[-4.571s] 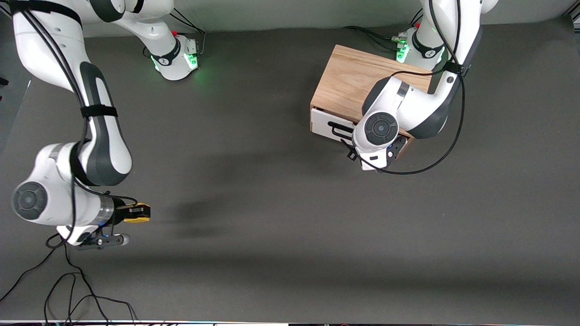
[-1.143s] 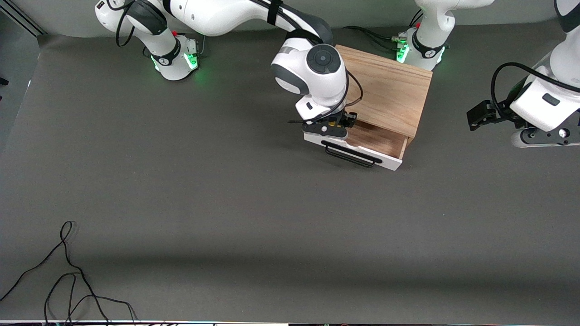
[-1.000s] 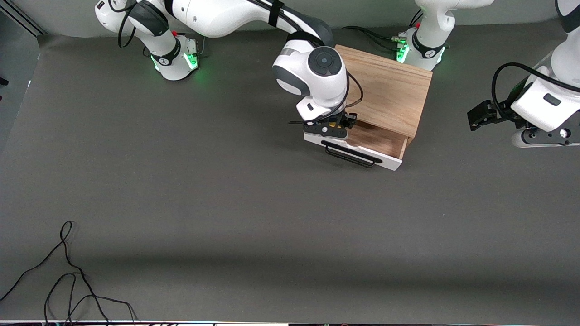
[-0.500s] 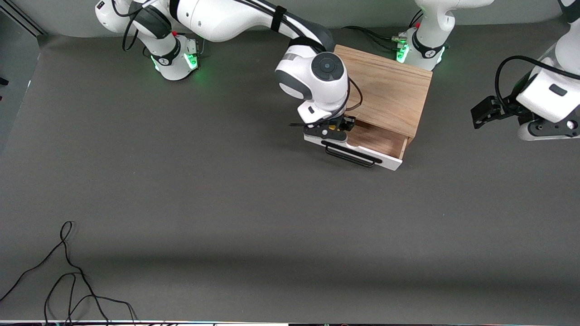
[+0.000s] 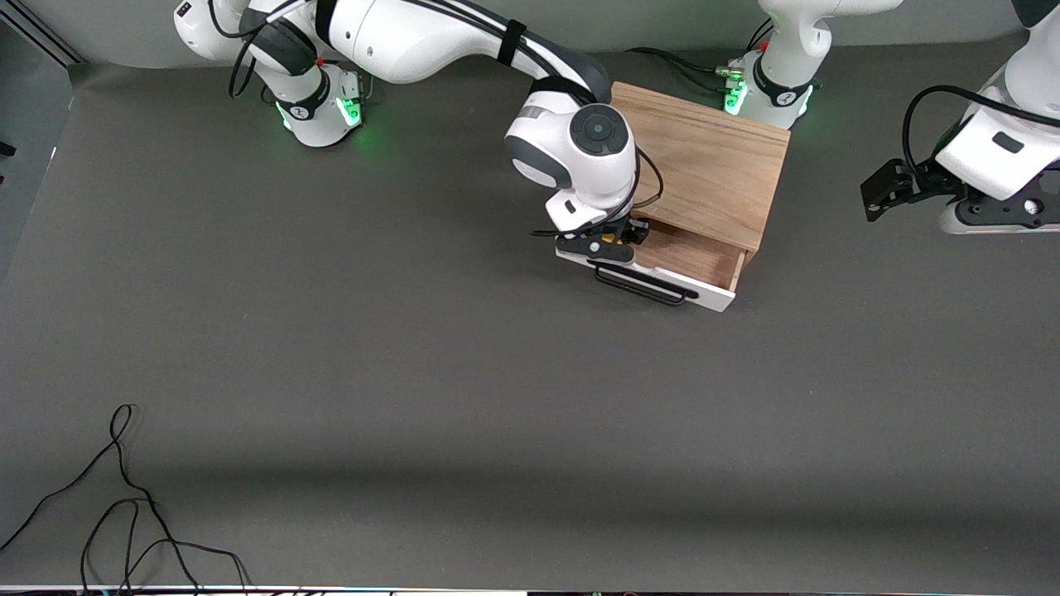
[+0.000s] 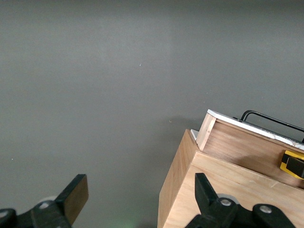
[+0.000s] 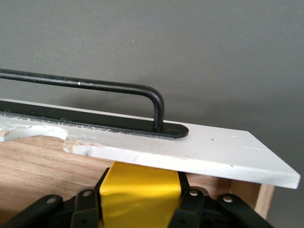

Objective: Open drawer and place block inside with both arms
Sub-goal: 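Lower the yellow cube into the open drawer with the right gripper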

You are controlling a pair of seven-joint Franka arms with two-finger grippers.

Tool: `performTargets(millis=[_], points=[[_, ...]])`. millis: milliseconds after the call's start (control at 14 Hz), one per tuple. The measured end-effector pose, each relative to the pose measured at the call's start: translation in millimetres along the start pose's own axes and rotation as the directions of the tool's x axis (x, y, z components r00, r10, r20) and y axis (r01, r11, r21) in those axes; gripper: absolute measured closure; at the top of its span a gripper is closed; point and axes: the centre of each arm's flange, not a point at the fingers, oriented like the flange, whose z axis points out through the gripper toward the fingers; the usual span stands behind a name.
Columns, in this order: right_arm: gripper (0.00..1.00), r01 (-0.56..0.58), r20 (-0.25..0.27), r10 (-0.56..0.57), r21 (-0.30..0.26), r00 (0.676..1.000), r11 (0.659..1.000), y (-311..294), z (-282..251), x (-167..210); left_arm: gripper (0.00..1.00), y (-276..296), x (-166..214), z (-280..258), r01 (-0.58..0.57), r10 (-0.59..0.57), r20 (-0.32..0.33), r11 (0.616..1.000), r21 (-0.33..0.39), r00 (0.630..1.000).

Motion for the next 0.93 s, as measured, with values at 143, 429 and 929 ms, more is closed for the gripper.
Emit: performTargets(millis=[143,429,929], points=[[0.38,-0.001,-0.001,0.001,0.002,1.0,1.0,-0.3,-0.7,0.2,0.0,0.0,0.1,0.1,-0.001,0.001,0.0,1.0,0.0,1.0],[0.0,-0.008,-0.012,0.008,0.025,1.0,1.0,-3.9,-13.0,4.6,0.0,0.2,1.2,-0.5,-0.002,0.002,-0.009,1.0,-0.002,1.0],[0.0,-0.056,-0.076,0.063,0.097,0.995,0.994,8.4,-130.3,36.0,0.0,0.7,2.8,-0.5,-0.002,0.002,-0.018,1.0,-0.008,1.0]])
